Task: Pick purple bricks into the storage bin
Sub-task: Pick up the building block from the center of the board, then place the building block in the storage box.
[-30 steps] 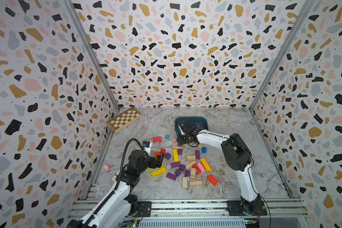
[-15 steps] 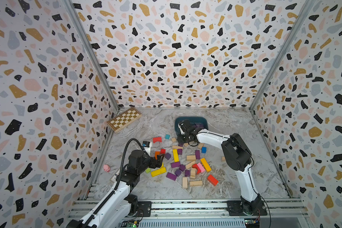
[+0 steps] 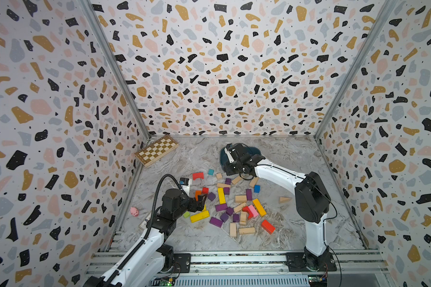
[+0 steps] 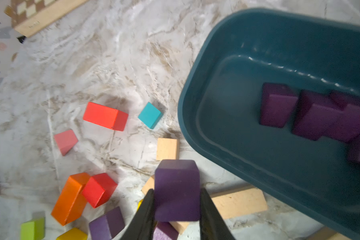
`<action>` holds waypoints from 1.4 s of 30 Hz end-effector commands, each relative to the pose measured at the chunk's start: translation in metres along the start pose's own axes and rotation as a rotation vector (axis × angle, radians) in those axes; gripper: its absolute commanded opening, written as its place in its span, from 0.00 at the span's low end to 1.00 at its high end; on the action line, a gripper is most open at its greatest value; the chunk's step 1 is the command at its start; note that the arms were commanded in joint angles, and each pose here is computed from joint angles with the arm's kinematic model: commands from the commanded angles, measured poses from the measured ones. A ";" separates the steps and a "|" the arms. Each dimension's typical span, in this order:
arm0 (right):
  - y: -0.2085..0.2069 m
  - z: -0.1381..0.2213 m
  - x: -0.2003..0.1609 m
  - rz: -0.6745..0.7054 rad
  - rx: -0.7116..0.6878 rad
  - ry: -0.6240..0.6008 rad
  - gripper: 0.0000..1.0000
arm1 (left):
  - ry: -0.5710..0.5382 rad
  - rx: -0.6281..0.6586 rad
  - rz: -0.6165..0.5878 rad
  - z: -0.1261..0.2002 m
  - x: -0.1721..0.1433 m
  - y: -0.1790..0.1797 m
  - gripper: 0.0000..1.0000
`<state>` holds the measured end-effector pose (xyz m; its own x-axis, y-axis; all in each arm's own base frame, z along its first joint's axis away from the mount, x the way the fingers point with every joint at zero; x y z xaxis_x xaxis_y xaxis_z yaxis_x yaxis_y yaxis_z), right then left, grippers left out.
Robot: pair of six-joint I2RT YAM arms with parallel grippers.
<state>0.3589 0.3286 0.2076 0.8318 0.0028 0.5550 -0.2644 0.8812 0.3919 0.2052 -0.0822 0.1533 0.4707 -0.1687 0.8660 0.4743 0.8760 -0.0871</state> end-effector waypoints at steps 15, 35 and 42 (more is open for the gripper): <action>-0.032 -0.015 0.084 -0.013 -0.064 -0.099 0.26 | -0.037 -0.001 -0.012 0.001 0.013 0.000 0.99; -0.064 -0.084 0.077 -0.044 -0.176 -0.028 0.25 | -0.035 -0.001 -0.011 0.000 0.013 0.000 0.99; -0.076 -0.084 0.078 -0.053 -0.207 -0.031 0.25 | -0.031 -0.002 -0.011 -0.001 0.012 0.000 0.99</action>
<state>0.4832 0.3099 0.1409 0.8436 -0.0418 0.5354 -0.1246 0.9546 0.2707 0.2057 -0.0824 0.1507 0.4814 -0.1719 0.8595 0.4735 0.8762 -0.0900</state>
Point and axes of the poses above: each gripper's point midway between its finger pads, its own z axis back along the fingers, its own y axis along the line the jaws close on, x = y × z, the point moved 8 cm from there along z, back along the fingers, and after that the axes turned 15 degrees about -z, right-handed, at the moved point
